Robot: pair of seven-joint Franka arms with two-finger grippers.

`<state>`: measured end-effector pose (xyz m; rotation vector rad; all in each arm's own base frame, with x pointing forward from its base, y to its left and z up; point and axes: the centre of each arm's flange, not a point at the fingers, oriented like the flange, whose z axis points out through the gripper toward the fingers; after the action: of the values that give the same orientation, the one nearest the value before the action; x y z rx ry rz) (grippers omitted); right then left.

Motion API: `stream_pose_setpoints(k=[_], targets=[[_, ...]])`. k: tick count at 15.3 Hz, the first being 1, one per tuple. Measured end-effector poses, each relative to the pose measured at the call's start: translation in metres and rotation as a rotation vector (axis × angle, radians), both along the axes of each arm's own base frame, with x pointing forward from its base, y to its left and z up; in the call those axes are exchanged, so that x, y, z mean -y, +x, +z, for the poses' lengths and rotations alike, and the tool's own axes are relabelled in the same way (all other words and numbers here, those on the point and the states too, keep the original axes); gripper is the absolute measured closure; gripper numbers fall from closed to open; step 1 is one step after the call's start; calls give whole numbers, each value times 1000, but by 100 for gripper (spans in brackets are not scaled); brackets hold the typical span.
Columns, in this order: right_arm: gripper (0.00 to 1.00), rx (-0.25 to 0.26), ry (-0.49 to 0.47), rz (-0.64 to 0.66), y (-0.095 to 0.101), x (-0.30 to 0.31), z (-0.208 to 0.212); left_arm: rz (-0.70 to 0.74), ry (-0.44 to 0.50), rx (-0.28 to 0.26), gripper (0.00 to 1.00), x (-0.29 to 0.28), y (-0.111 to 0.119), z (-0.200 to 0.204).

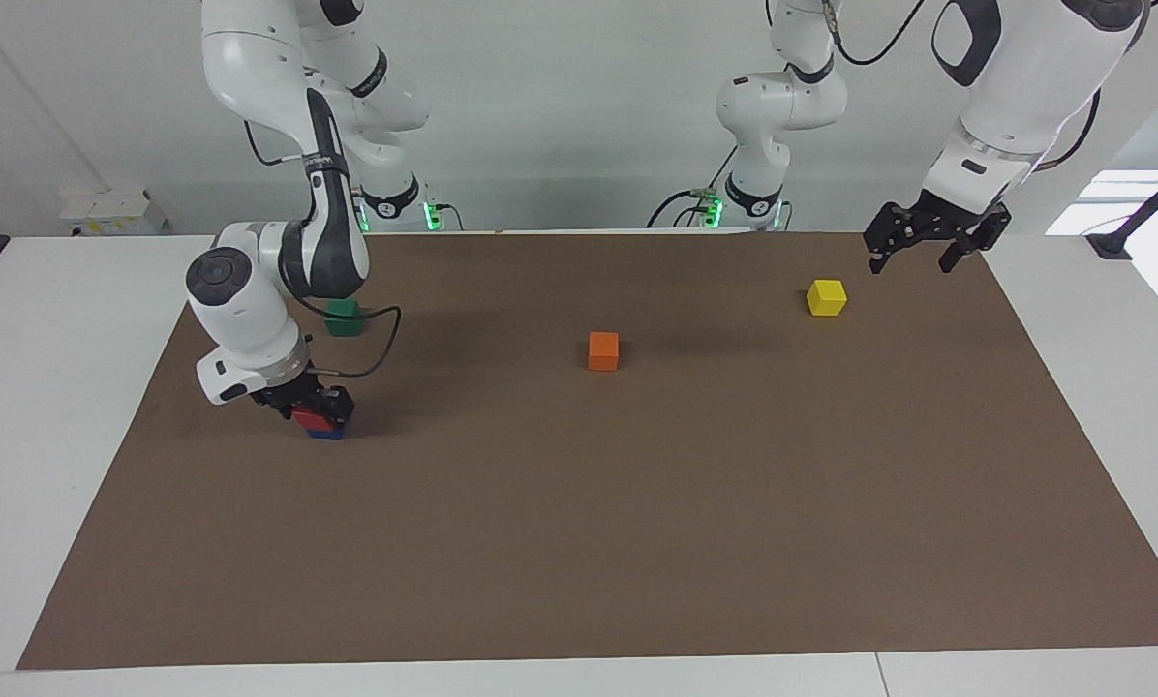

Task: Transfer red block to right arm and stack on blue block
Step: 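Lower the red block onto the blue block with the right gripper, then open the right gripper and lift it away from the stack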

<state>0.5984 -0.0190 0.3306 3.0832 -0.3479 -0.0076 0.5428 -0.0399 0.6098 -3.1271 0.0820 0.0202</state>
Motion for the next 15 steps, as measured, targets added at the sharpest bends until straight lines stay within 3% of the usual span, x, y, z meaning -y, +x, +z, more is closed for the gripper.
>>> stream_pose_setpoints(k=[7, 12, 15], targets=[[0, 27, -2, -12, 7, 7, 17, 24, 0, 1, 0, -1, 0, 0], [0, 20, -8, -12, 26, 4, 102, 26, 0, -3, 0, -1, 0, -2], [0, 27, -13, 54, 18, -2, 156, 27, 0, -3, 0, -1, 0, -2]])
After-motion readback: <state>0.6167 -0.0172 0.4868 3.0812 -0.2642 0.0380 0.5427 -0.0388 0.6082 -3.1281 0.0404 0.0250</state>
